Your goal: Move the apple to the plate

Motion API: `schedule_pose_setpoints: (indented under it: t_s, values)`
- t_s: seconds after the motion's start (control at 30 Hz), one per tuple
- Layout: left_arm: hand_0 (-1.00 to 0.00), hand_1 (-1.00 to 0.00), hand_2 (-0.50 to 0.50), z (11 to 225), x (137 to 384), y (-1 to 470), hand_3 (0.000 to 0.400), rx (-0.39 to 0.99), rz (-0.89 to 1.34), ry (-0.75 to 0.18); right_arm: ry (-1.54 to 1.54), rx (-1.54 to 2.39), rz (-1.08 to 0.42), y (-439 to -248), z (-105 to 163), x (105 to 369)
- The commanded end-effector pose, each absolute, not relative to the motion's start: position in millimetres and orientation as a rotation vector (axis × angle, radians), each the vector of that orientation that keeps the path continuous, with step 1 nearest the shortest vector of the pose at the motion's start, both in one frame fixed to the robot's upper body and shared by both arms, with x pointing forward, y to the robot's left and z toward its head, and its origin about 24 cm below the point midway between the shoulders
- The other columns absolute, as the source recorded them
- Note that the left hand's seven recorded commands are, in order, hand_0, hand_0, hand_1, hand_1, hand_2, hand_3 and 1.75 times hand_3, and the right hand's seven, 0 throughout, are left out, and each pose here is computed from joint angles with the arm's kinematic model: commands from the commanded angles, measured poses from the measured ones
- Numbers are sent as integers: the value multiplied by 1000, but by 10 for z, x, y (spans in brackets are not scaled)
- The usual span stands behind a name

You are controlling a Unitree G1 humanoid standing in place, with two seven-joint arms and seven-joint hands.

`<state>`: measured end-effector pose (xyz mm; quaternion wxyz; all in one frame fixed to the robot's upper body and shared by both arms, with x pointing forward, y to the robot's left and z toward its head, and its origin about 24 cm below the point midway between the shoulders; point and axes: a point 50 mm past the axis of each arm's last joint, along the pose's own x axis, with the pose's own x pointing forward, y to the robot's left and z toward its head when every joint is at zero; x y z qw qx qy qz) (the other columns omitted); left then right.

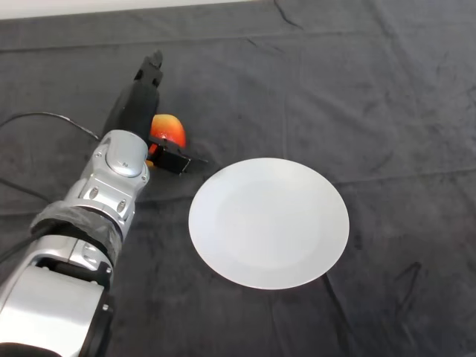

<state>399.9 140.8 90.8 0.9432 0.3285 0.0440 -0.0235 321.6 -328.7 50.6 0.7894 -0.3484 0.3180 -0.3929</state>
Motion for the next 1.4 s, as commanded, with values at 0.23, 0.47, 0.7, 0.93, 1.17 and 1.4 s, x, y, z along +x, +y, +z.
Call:
schedule_pose_setpoints:
  t_s: [0.23,0.47,0.7,0.93,1.17,1.4]
  values:
    - [-1000,-1000,0,1045,4068,1539,400,853,-16,97,737,-766,-850,-3328,405,3130]
    - [-1000,-1000,0,1054,4071,1519,400,918,-15,84,737,-766,-850,-3328,405,3131]
    - [-1000,-1000,0,1100,4085,1483,400,957,-23,58,737,-766,-850,-3328,405,3131]
    - [-1000,-1000,0,1209,4118,1422,400,965,-32,15,737,-766,-850,-3328,405,3131]
    - [-1000,-1000,0,1276,4131,1280,400,970,-56,-38,738,-766,-851,-3328,405,3131]
    - [-1000,-1000,0,1341,4129,1160,400,992,-103,-94,738,-766,-851,-3328,405,3131]
